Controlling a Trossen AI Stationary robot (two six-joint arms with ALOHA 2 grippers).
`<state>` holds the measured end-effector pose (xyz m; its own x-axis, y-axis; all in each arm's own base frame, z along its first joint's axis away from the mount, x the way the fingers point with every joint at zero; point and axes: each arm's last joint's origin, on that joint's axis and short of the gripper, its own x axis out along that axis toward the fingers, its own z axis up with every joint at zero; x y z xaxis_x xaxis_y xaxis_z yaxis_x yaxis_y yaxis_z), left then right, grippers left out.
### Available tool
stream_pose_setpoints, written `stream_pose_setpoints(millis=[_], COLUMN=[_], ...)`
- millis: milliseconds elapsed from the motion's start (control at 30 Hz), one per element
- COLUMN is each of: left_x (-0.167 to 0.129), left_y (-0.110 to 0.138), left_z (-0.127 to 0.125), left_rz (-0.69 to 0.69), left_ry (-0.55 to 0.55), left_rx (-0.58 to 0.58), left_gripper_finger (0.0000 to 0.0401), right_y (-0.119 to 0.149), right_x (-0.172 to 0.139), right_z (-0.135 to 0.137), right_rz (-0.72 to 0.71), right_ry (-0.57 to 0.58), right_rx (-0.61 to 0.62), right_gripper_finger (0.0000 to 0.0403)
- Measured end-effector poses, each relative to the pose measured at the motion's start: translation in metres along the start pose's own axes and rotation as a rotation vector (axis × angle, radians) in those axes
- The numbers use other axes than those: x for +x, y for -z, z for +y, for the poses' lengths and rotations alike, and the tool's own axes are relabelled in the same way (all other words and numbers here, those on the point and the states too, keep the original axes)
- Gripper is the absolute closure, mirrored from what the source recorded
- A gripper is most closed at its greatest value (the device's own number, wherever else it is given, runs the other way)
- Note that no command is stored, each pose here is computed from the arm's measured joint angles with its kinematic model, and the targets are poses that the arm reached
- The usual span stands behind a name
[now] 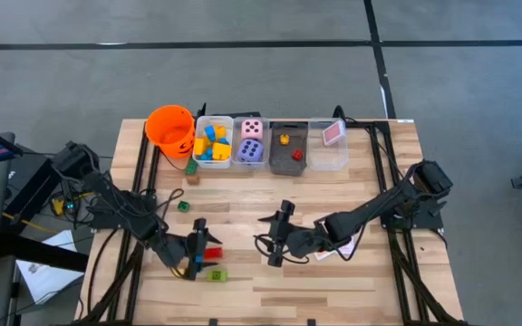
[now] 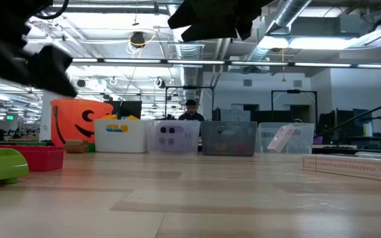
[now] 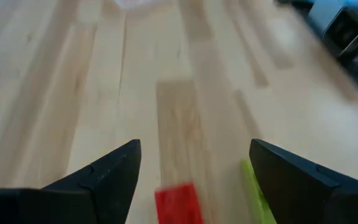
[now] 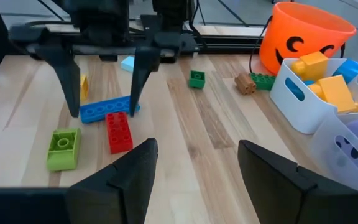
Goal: Pick & Place Toys
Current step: Put the red game piece into the black bin
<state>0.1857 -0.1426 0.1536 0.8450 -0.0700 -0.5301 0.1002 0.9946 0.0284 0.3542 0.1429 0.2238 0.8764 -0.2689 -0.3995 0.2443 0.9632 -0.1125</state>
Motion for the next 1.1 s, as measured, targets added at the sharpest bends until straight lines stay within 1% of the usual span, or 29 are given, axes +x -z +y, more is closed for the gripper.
stream_pose_setpoints(millis=[133,233,300,600,767,933,1033,1100], left_x=[0.003,0.003,0.002,-0.002,-0.003,-0.003,-0.003,-0.002], left_y=[0.013,0.017,0.018,0.025,0.028,0.028,0.029,0.031], left_z=[0.002,0.004,0.004,0.000,0.001,0.001,0.000,0.000], left_rz=[0.102,0.137,0.145,0.194,0.224,0.227,0.256,0.264], left_ry=[-0.041,-0.061,-0.058,-0.050,-0.064,-0.064,-0.030,-0.031], left_rx=[-0.052,-0.100,-0.109,-0.058,-0.037,-0.055,-0.082,-0.079], left_gripper_finger=[0.0113,0.0113,0.0113,0.0113,0.0113,0.0113,0.0113,0.0113], right_y=[0.000,0.000,0.000,-0.001,0.000,0.001,0.002,0.003], right_x=[0.000,0.000,0.000,0.003,0.003,0.003,0.002,0.002], right_z=[0.000,0.000,0.000,-0.004,-0.004,-0.004,-0.004,-0.005], right_rz=[0.001,0.001,0.001,0.004,0.006,0.017,0.024,0.032], right_ry=[0.000,0.000,0.001,0.010,0.009,0.011,0.012,0.013], right_rx=[0.000,-0.006,-0.007,-0.004,-0.006,-0.014,-0.021,-0.026], right_gripper_finger=[0.0182,0.0182,0.0182,0.0182,0.0182,0.0182,0.0182,0.0182])
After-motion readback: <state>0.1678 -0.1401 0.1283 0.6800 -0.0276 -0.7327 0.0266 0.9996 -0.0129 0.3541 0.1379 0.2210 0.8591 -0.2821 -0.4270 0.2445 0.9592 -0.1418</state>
